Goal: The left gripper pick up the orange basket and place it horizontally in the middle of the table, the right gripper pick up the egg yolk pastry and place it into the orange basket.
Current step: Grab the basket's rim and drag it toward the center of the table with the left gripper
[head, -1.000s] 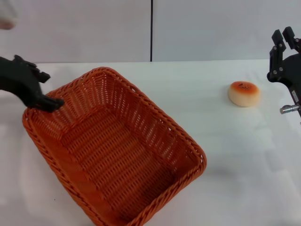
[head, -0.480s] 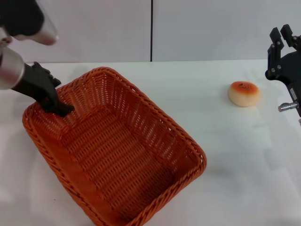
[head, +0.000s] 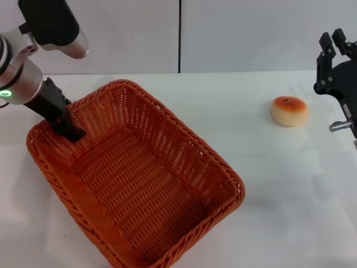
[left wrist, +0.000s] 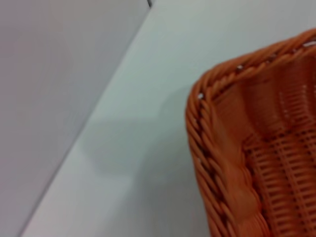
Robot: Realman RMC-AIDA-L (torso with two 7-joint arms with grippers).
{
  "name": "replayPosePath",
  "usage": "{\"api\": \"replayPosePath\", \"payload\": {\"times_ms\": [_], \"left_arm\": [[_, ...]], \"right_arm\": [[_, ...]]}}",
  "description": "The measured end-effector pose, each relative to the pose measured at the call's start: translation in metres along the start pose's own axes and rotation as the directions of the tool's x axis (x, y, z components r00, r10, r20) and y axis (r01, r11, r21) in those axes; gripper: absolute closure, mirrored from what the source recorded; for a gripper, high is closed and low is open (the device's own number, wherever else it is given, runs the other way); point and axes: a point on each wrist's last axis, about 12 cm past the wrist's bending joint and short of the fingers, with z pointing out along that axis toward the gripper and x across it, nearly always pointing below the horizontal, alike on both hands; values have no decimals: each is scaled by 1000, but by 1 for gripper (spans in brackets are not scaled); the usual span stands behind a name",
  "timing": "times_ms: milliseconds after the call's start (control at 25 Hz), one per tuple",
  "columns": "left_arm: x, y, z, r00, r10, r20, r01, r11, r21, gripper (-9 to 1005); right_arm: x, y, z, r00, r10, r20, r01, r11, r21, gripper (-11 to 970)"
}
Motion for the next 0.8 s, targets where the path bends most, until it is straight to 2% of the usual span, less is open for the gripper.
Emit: {"api": "replayPosePath", "payload": {"times_ms": [160, 280, 360, 640, 800], "left_arm": [[-6, -2, 8, 997, 13, -78, -9, 999, 52, 378], [-10, -3, 11, 992, 27, -122, -17, 997, 80, 430], [-14, -7, 9, 987, 45, -156, -26, 992, 120, 465], [-18, -11, 1, 983, 54, -177, -29, 989, 145, 586], [-23, -15, -5, 978, 65, -199, -32, 986, 165, 706]], "right_arm": [[1, -1, 0, 1000, -3, -7, 3, 1000, -1, 806], [2, -2, -1, 1000, -8, -11, 8, 1000, -1, 806], [2, -2, -1, 1000, -11, -14, 11, 1000, 0, 806], [4, -3, -1, 1000, -13, -26, 13, 1000, -3, 806], [4, -5, 1, 999, -26, -25, 26, 1000, -7, 806]]}}
